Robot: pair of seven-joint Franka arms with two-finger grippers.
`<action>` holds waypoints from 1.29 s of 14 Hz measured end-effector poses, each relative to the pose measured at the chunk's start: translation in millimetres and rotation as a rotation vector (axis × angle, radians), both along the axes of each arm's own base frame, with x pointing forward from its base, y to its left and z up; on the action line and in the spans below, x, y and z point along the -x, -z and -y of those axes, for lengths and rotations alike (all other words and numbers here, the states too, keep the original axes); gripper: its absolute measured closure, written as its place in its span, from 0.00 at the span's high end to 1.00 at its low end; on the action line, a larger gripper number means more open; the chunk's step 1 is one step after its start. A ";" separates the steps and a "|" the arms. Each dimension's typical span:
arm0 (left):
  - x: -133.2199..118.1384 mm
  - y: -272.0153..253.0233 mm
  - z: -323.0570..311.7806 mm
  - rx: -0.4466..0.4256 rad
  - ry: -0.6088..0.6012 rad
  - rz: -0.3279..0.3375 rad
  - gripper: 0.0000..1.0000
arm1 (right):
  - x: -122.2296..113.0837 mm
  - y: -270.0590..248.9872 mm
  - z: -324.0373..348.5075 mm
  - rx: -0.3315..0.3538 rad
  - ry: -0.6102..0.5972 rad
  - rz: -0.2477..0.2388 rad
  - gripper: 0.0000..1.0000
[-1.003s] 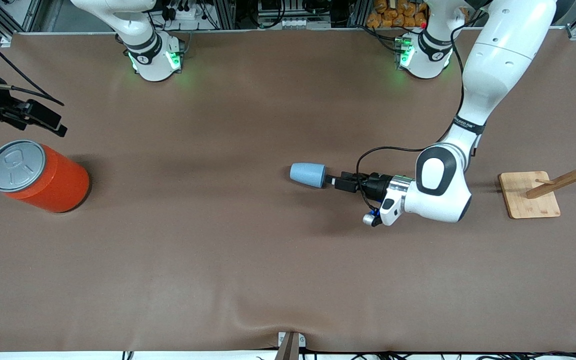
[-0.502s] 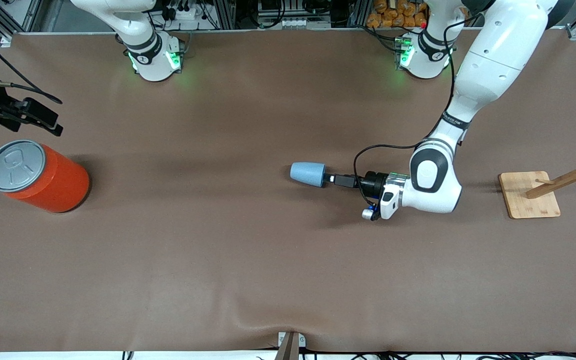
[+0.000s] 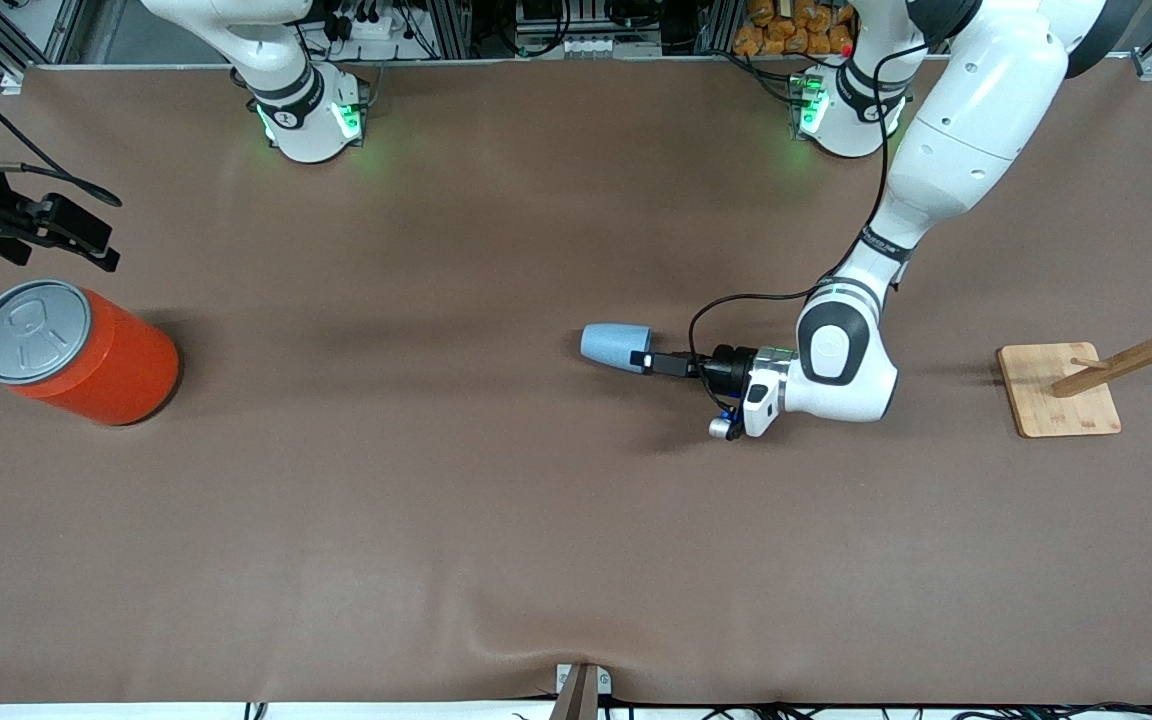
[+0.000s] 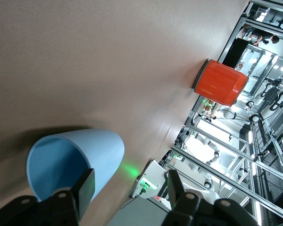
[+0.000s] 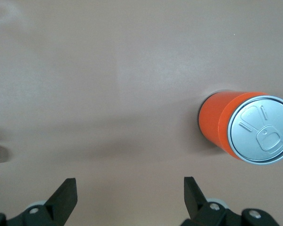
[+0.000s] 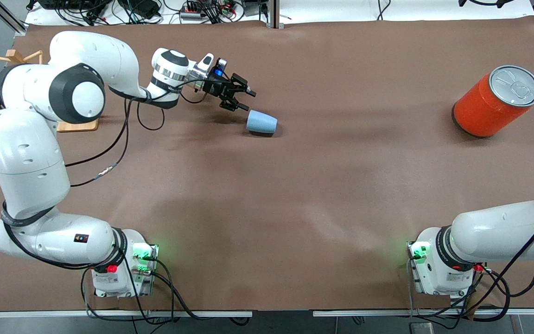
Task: Flip cup
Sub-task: 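Lift the cup and carry it toward the wooden stand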
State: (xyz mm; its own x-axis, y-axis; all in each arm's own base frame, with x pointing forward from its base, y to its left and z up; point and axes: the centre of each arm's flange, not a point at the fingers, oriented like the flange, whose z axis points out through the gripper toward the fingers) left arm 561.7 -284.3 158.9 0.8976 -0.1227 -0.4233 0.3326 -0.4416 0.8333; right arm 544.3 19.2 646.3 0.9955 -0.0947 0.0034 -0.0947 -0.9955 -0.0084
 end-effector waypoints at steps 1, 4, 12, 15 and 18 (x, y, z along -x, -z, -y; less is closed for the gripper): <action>0.6 2.7 -0.4 -0.001 0.000 -0.002 0.70 | 0.0 0.0 0.0 0.000 0.000 0.000 1.00; 3.5 7.9 -0.7 -0.003 0.001 -0.012 0.70 | 0.0 -0.1 0.2 0.001 0.000 0.000 1.00; 17.5 19.6 -0.3 -0.008 0.018 -0.027 0.59 | 0.0 -1.2 0.3 0.002 0.000 0.003 1.00; 18.9 21.0 -0.6 -0.009 0.018 -0.031 0.56 | 0.5 -3.0 1.3 0.003 0.002 0.003 1.00; 23.1 30.3 -0.1 -0.006 0.009 -0.053 0.52 | 0.7 -2.8 1.8 0.006 0.002 0.001 1.00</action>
